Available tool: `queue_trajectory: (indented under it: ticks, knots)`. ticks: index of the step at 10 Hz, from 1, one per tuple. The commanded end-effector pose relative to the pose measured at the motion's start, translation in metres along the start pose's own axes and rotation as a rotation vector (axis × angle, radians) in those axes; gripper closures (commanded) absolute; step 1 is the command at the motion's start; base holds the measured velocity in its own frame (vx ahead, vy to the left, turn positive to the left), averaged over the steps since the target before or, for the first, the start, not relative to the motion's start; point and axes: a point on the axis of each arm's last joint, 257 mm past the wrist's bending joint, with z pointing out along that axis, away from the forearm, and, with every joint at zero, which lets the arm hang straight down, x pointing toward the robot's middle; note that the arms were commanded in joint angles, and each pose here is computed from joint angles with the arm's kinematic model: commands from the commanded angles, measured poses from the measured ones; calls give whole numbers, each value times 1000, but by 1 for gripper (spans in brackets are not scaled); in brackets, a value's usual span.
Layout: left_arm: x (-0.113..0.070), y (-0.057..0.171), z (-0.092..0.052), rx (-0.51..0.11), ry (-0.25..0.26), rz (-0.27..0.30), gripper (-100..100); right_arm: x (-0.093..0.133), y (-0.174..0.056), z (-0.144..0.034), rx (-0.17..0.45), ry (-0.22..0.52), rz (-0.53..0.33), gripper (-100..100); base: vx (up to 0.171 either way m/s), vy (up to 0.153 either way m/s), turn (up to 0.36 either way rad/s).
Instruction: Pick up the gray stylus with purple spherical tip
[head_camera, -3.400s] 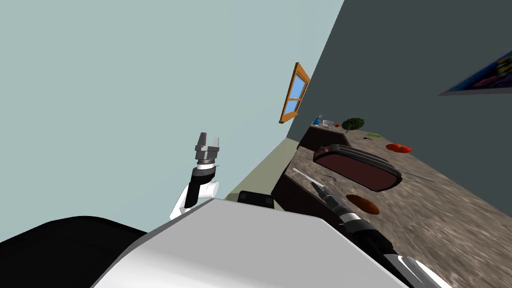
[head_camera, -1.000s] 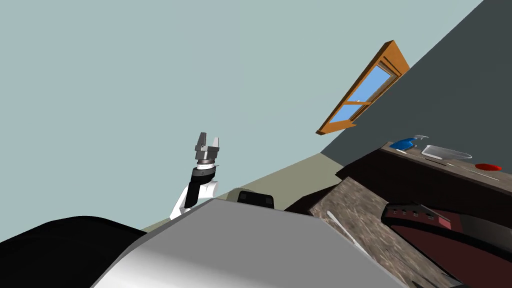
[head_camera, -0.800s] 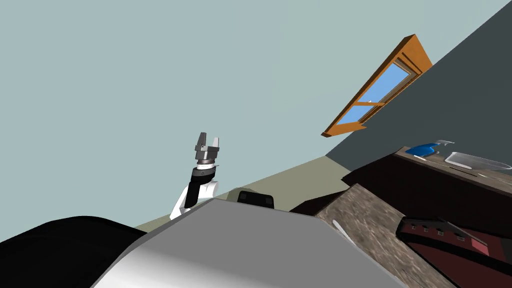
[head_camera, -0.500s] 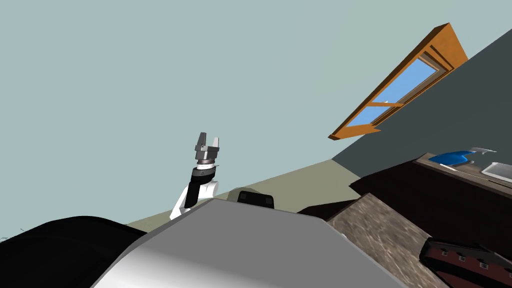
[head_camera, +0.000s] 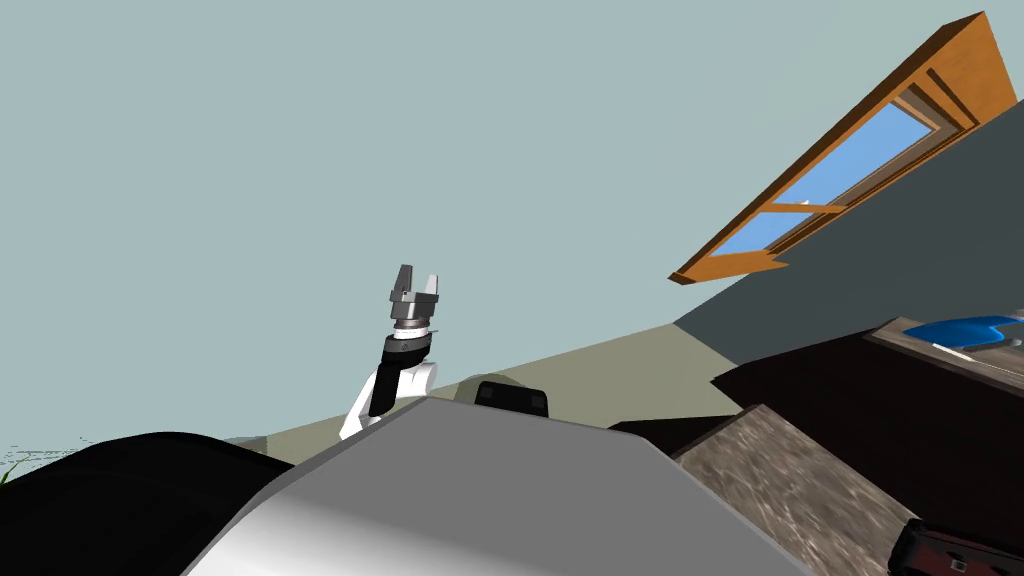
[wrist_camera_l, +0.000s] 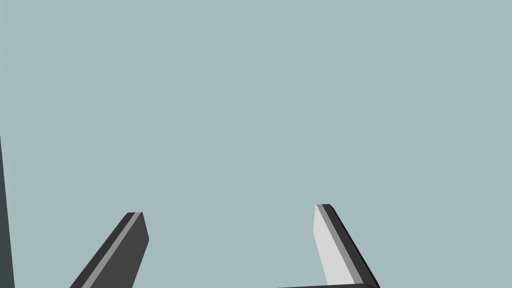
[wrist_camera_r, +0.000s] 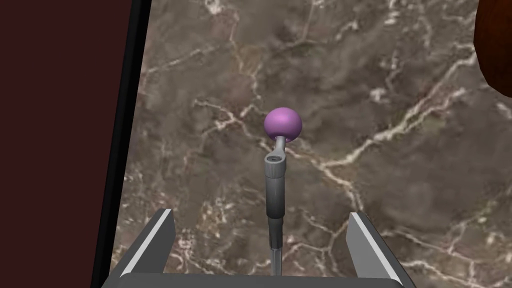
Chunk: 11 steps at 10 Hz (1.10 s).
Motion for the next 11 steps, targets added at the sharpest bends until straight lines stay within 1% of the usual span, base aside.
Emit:
queue_trajectory:
  ticks: [1,2,6,7,8,11]
  knots:
    - [0,0,0,0,0,0,0,0,0,0,0,0,0,0,0,0,0]
    - [0,0,0,0,0,0,0,5,9,7,-1,2,10,-100,5,-19,77]
    - [0,0,0,0,0,0,0,14,33,23,-9,5,30,-100,11,-36,61]
    - [0,0,0,0,0,0,0,13,28,21,-6,4,30,-100,2,-18,15]
    - [0,0,0,0,0,0,0,14,28,21,-7,5,28,100,0,0,0]
    - [0,0,0,0,0,0,0,14,28,21,-7,5,28,100,0,0,0]
